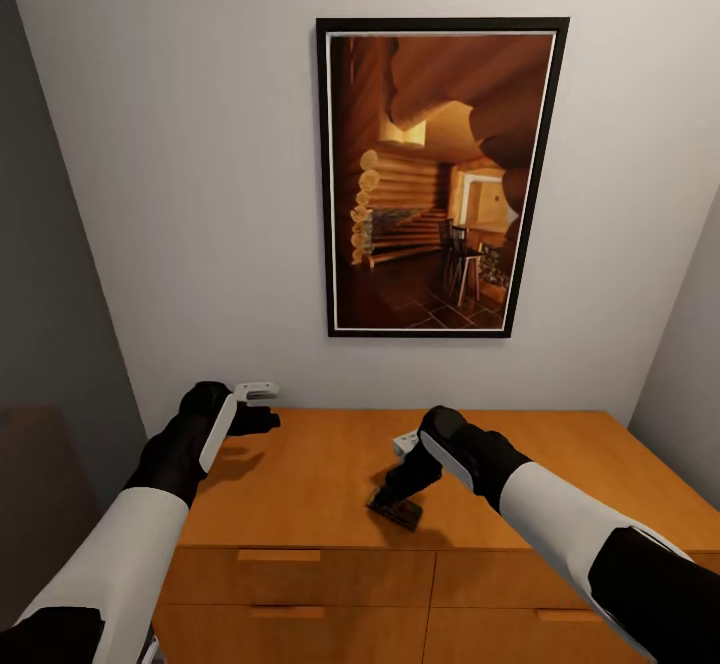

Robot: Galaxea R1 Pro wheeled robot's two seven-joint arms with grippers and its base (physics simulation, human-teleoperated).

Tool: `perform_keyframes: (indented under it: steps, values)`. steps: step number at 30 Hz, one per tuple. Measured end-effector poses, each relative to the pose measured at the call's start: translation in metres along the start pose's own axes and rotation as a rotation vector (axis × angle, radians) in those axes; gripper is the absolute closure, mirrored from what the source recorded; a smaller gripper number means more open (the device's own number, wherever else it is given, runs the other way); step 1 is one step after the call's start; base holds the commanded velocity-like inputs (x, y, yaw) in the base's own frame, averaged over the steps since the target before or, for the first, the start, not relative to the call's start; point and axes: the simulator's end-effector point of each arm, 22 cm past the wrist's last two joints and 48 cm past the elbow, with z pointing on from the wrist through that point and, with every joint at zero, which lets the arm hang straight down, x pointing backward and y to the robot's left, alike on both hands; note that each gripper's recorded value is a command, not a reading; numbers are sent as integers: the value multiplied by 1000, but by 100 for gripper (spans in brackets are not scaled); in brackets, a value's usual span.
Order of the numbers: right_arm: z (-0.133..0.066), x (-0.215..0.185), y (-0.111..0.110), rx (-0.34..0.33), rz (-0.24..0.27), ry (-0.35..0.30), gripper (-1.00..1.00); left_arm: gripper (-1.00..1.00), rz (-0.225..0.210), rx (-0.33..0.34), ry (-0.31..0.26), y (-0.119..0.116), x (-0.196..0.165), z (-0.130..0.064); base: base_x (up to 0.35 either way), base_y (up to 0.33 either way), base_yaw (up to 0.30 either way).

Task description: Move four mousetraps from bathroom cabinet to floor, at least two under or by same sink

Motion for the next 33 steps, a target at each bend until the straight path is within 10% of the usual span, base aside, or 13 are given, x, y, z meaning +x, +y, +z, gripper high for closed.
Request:
perform_keyframes:
  steps: [6,19,27,33]
  values:
    - [-36,-33,-17,-7,16,-123,100,-100,0,3,-25,-1,-9,-6,0,0,0]
    - [-202,-133,-34,-62,32,-604,100,-100,-1,6,-32,-2,-11,-7,0,0,0]
    - [-194,-124,-81,-34,180,-590,100,-100,0,5,-31,-2,-11,-7,0,0,0]
    - [-170,-91,-158,175,354,-503,100,-100,4,-3,-38,-1,-13,-8,0,0,0]
